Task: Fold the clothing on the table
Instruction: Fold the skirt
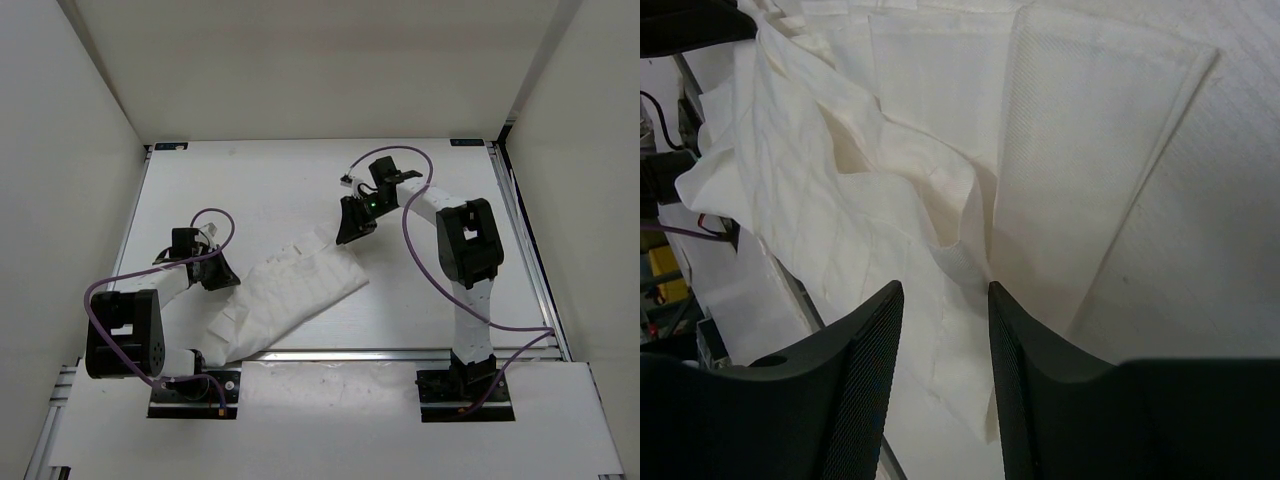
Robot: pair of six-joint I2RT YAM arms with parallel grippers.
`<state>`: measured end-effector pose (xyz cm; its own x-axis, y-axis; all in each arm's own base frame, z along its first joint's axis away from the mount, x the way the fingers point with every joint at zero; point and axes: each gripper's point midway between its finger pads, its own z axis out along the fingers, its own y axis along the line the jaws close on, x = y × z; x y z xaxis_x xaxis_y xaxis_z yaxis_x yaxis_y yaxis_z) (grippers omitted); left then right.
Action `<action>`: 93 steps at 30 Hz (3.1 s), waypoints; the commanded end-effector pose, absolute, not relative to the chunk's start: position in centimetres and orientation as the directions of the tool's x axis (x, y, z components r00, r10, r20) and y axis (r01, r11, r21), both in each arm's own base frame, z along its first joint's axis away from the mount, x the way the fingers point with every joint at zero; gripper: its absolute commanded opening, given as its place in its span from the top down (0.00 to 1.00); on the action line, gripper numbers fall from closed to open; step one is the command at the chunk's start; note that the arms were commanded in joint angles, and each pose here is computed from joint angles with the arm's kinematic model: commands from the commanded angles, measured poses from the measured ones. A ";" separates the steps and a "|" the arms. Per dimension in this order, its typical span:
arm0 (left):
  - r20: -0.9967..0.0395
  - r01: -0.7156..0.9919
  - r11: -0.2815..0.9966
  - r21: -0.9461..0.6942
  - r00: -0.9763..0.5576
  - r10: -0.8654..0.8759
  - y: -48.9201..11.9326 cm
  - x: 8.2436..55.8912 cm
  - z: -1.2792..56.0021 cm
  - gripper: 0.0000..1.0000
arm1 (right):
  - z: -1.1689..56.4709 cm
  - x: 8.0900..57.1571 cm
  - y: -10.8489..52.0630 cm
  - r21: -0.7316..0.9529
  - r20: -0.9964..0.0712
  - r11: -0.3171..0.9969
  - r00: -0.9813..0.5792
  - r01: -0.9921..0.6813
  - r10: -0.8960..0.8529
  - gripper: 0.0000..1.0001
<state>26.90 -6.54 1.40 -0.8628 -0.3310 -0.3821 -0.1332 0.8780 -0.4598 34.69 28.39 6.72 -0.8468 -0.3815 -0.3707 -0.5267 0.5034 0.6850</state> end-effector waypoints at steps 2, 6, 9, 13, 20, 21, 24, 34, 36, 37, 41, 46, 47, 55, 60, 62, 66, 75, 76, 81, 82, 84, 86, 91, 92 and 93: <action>-0.371 -0.150 0.894 -0.421 -0.871 -0.321 -5.8 26.4 0.8 1.00 | 6.2 34.8 28.1 0.681 -0.403 0.478 -0.829 -0.554 -0.387 0.55; -0.371 -0.133 0.895 -0.426 -0.876 -0.307 -6.2 26.3 0.8 1.00 | 6.2 35.3 28.1 0.683 -0.415 0.469 -0.826 -0.559 -0.381 0.55; -0.366 -0.128 0.897 -0.424 -0.881 -0.299 -6.3 26.2 0.7 1.00 | 5.7 35.4 28.5 0.679 -0.408 0.470 -0.822 -0.564 -0.398 0.55; -0.361 -0.147 0.896 -0.420 -0.879 -0.313 -6.0 26.2 0.6 1.00 | 5.9 35.2 29.0 0.699 -0.408 0.446 -0.824 -0.558 -0.393 0.57; -0.370 -0.143 0.896 -0.421 -0.875 -0.313 -6.2 26.2 0.9 1.00 | 6.8 32.6 30.2 0.782 -0.360 0.370 -0.848 -0.502 -0.388 1.00; -0.376 -0.142 0.892 -0.429 -0.870 -0.319 -6.1 26.5 1.1 1.00 | 8.4 32.5 30.4 0.770 -0.394 0.357 -0.835 -0.529 -0.385 1.00; -0.419 -0.085 0.878 -0.471 -0.855 -0.307 -7.4 28.2 3.9 1.00 | 12.0 33.1 29.1 0.731 -0.464 0.380 -0.821 -0.567 -0.333 1.00; -0.664 0.282 0.763 -0.582 -0.706 -0.245 -15.9 42.5 22.2 1.00 | 19.7 40.0 18.7 0.527 -0.632 0.688 -0.771 -0.500 -0.076 1.00; -0.665 0.307 0.738 -0.601 -0.704 -0.248 -17.2 45.2 23.3 1.00 | 20.7 40.6 17.6 0.497 -0.654 0.730 -0.755 -0.469 -0.040 1.00; -0.667 0.325 0.717 -0.616 -0.699 -0.256 -17.5 45.6 24.4 1.00 | 21.5 40.9 17.0 0.475 -0.678 0.741 -0.734 -0.474 -0.035 1.00; -0.706 0.413 0.632 -0.656 -0.633 -0.319 -18.6 48.7 30.6 1.00 | 24.3 41.5 16.9 0.431 -0.729 0.752 -0.684 -0.500 -0.037 1.00; -0.658 0.437 0.526 -0.730 -0.660 -0.364 -18.4 44.6 31.5 1.00 | 24.9 39.4 18.2 0.445 -0.729 0.706 -0.681 -0.551 -0.071 1.00; -0.623 0.397 0.524 -0.753 -0.688 -0.373 -18.1 43.6 29.4 1.00 | 25.3 38.5 18.8 0.447 -0.730 0.696 -0.679 -0.562 -0.080 1.00; -0.533 0.255 0.585 -0.770 -0.762 -0.369 -16.6 32.3 21.3 1.00 | 19.9 31.2 19.4 0.548 -0.598 0.666 -0.794 -0.506 -0.111 1.00; -0.420 0.139 0.585 -0.799 -0.826 -0.377 -17.5 26.1 15.9 1.00 | 17.4 26.5 18.6 0.620 -0.503 0.663 -0.861 -0.419 -0.073 1.00; -0.418 0.109 0.594 -0.797 -0.808 -0.414 -16.6 25.1 15.5 1.00 | 15.5 24.4 18.8 0.674 -0.417 0.651 -0.907 -0.349 -0.056 1.00; -0.431 0.001 0.706 -0.708 -0.793 -0.431 -14.3 24.4 12.7 1.00 | 13.8 24.5 18.6 0.703 -0.355 0.647 -0.934 -0.295 -0.041 1.00; -0.505 -0.102 0.811 -0.575 -0.736 -0.451 -10.8 26.8 11.1 1.00 | 14.4 30.3 17.7 0.691 -0.422 0.651 -0.907 -0.314 0.011 1.00; -0.512 -0.099 0.813 -0.574 -0.732 -0.450 -10.8 27.0 11.2 1.00 | 13.8 30.2 18.0 0.699 -0.395 0.651 -0.919 -0.298 0.004 1.00; -0.538 -0.094 0.804 -0.587 -0.697 -0.474 -10.6 30.0 12.1 1.00 | 14.8 33.3 18.6 0.687 -0.453 0.637 -0.891 -0.350 -0.002 1.00; -0.548 -0.088 0.801 -0.592 -0.685 -0.480 -10.5 30.7 12.7 1.00 | 14.3 33.7 18.5 0.692 -0.438 0.640 -0.899 -0.335 0.003 1.00; -0.555 -0.088 0.803 -0.589 -0.679 -0.481 -10.4 31.7 12.7 1.00 | 14.6 34.7 18.4 0.679 -0.457 0.647 -0.890 -0.348 0.001 1.00; -0.555 -0.084 0.797 -0.598 -0.674 -0.487 -10.4 32.7 13.0 1.00 | 14.2 35.3 18.3 0.683 -0.446 0.649 -0.895 -0.336 0.006 1.00; -0.548 -0.097 0.787 -0.609 -0.666 -0.506 -10.2 34.6 12.0 1.00 | 13.2 36.1 18.4 0.679 -0.436 0.655 -0.900 -0.331 -0.002 1.00; -0.548 -0.099 0.786 -0.610 -0.664 -0.509 -10.2 34.9 11.8 1.00 | 12.8 36.4 18.5 0.679 -0.432 0.657 -0.902 -0.328 -0.004 1.00; -0.548 -0.103 0.788 -0.608 -0.663 -0.510 -10.1 35.1 11.6 1.00 | 12.6 36.5 18.5 0.679 -0.430 0.657 -0.903 -0.327 -0.005 1.00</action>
<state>32.81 -11.93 10.52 -0.7335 -0.4841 -0.4771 -0.0938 0.7673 -0.6344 34.19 19.38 12.33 -0.9316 -0.0116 -0.3634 -0.2884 0.6322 0.7191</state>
